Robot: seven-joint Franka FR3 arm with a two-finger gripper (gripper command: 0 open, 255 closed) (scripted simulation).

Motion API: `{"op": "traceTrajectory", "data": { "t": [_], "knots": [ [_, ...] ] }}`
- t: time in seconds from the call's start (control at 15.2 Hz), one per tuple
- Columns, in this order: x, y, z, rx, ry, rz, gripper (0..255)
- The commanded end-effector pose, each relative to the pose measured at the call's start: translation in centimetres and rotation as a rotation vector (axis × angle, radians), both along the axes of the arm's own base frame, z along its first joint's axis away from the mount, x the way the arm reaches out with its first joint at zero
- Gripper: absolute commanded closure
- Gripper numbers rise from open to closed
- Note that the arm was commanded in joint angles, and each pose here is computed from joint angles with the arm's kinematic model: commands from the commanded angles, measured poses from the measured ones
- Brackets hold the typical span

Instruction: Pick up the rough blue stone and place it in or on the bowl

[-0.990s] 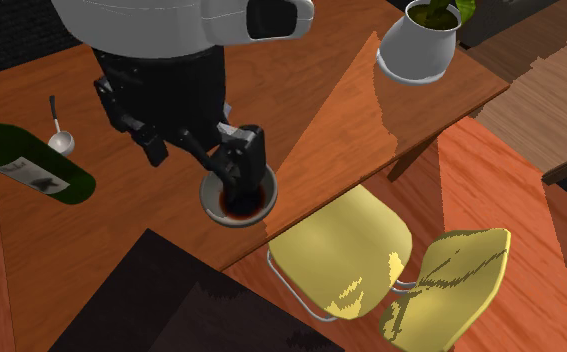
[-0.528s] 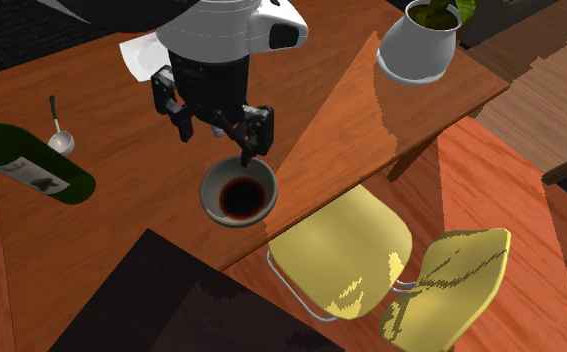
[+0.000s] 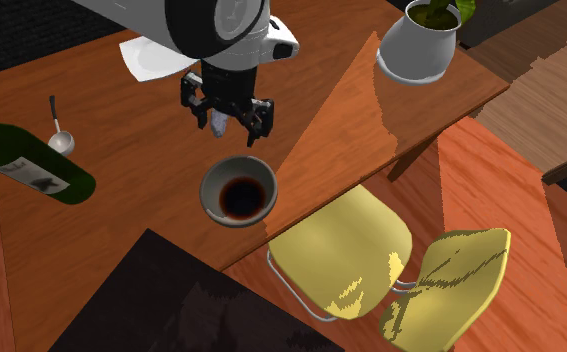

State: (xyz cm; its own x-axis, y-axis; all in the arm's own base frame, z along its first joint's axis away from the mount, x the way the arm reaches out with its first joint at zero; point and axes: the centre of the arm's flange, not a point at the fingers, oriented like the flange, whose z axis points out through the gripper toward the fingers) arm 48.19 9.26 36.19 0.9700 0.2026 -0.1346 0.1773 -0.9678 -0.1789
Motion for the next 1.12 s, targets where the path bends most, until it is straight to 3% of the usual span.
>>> {"op": "traceTrajectory", "data": {
  "t": [0.0, 1.06],
  "knots": [
    [1.5, 1.4, -1.8, 0.013, -0.002, 0.015, 0],
    [14.1, 12.2, -14.2, 0.115, -0.015, 0.137, 0]
  ]
}}
